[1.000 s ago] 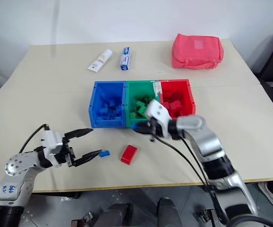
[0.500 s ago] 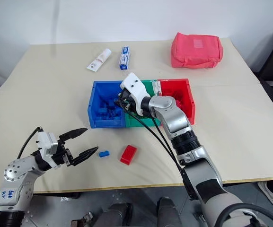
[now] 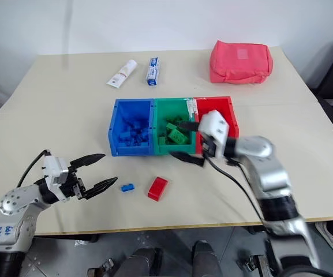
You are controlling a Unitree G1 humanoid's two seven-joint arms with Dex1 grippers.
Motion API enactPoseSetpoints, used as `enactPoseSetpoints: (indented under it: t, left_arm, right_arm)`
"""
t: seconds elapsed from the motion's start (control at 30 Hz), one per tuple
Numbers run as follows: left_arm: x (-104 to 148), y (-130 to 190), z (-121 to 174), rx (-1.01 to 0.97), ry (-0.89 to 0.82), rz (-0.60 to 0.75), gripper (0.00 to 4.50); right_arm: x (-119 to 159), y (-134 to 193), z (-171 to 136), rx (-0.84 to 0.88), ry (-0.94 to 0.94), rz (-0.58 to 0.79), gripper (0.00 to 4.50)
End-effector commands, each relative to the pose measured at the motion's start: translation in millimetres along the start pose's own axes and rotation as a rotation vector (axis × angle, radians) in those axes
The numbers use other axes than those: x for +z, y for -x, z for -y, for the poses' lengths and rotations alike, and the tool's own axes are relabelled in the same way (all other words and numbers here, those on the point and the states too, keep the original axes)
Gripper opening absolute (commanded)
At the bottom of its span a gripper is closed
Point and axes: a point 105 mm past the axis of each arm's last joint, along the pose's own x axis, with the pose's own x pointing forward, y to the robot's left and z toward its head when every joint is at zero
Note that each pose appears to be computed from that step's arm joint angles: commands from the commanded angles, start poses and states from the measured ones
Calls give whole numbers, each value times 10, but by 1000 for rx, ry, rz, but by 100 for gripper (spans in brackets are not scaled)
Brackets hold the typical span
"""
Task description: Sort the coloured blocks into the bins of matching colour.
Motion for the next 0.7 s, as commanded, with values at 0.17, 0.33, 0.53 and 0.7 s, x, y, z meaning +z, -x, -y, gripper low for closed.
enactPoseSetpoints:
  t: [0.17, 0.33, 0.53, 0.7]
  left_arm:
    - [-79, 221, -128, -119, -77, -110, 450]
    - [-27, 111, -16, -211, -103, -107, 450]
    - [128, -356, 306, -258, -34, -190, 450]
    - [218, -632, 627, -294, 46, -300, 450]
  right_arm:
    - [-133, 714, -337, 83, -9, -103, 445]
    - [-217, 885, -402, 37, 3, -153, 445]
    - [-235, 855, -478, 4, -24, -136, 445]
    - [-216, 816, -552, -11, -36, -126, 445]
